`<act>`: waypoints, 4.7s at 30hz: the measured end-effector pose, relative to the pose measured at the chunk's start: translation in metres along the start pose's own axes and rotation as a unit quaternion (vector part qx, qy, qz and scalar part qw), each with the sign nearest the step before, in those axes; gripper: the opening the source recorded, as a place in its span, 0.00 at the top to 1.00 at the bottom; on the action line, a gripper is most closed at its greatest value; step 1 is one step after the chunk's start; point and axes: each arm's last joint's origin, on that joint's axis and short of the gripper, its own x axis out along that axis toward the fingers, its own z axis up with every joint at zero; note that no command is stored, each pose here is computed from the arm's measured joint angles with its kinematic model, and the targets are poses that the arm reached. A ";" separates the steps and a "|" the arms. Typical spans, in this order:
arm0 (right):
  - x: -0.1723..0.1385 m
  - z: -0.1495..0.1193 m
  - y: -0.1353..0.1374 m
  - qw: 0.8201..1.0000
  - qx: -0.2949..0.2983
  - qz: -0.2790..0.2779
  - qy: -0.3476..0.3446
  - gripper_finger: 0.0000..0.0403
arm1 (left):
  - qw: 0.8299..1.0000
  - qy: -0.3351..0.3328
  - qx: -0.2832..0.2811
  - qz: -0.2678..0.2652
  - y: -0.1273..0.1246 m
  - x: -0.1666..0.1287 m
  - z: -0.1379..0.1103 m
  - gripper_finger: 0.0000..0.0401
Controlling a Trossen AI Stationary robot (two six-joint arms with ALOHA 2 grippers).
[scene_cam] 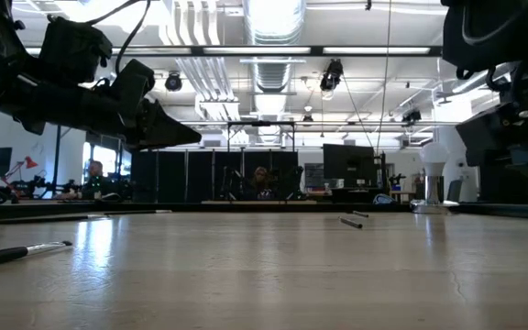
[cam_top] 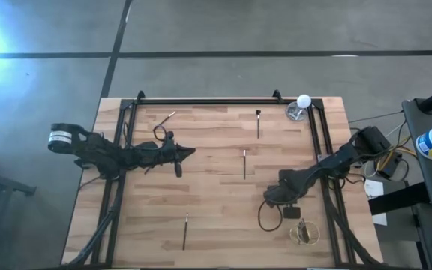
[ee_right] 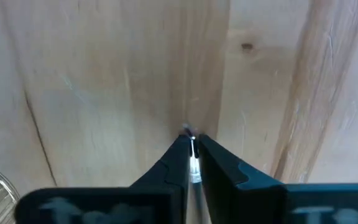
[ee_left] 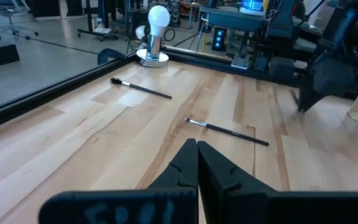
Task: Pick & Place Makeup Brushes
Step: Put the liner brush into the makeup brush holder, then put the eyeshadow brush into the makeup brush holder
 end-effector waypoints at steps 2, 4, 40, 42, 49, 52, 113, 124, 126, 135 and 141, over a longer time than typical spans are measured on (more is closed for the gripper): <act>-0.001 0.001 -0.003 1.000 0.005 0.003 -0.001 0.96 | 1.000 0.000 0.000 0.000 0.000 0.000 0.000 1.00; -0.003 0.001 -0.005 1.000 0.010 0.008 -0.008 0.97 | 1.000 0.000 0.000 0.000 0.000 0.000 0.000 1.00; -0.178 -0.025 -0.007 0.846 0.201 0.075 -0.488 0.98 | 0.998 -0.022 -0.060 0.009 -0.004 0.012 0.014 0.83; -0.190 -0.029 0.002 0.845 0.207 0.082 -0.486 0.98 | 0.998 -0.022 -0.060 0.009 -0.004 0.012 0.015 0.83; -0.213 -0.053 0.046 0.849 0.244 0.057 -0.466 0.98 | 0.998 -0.018 -0.059 0.010 -0.004 0.012 0.014 0.83; -0.213 -0.063 0.068 0.856 0.251 0.043 -0.451 0.98 | 0.998 -0.018 -0.059 0.010 -0.004 0.012 0.014 0.83; -0.152 -0.115 0.134 0.910 0.207 0.033 -0.358 0.84 | 0.998 0.015 -0.068 0.003 -0.004 0.012 0.008 0.83; -0.154 -0.043 0.059 0.888 0.021 0.049 -0.457 0.98 | 0.997 0.031 -0.063 0.007 -0.003 0.012 0.005 0.83; -0.145 -0.030 0.041 0.869 -0.005 0.062 -0.491 0.98 | 0.997 0.033 -0.063 0.009 -0.003 0.012 0.004 0.83; -0.102 0.011 -0.033 0.744 -0.072 0.062 -0.661 0.98 | 0.987 0.081 -0.112 0.086 0.005 0.017 0.002 0.85; -0.074 0.021 -0.071 0.704 -0.040 0.044 -0.708 0.98 | 0.948 0.225 -0.125 0.187 0.013 0.023 0.014 0.94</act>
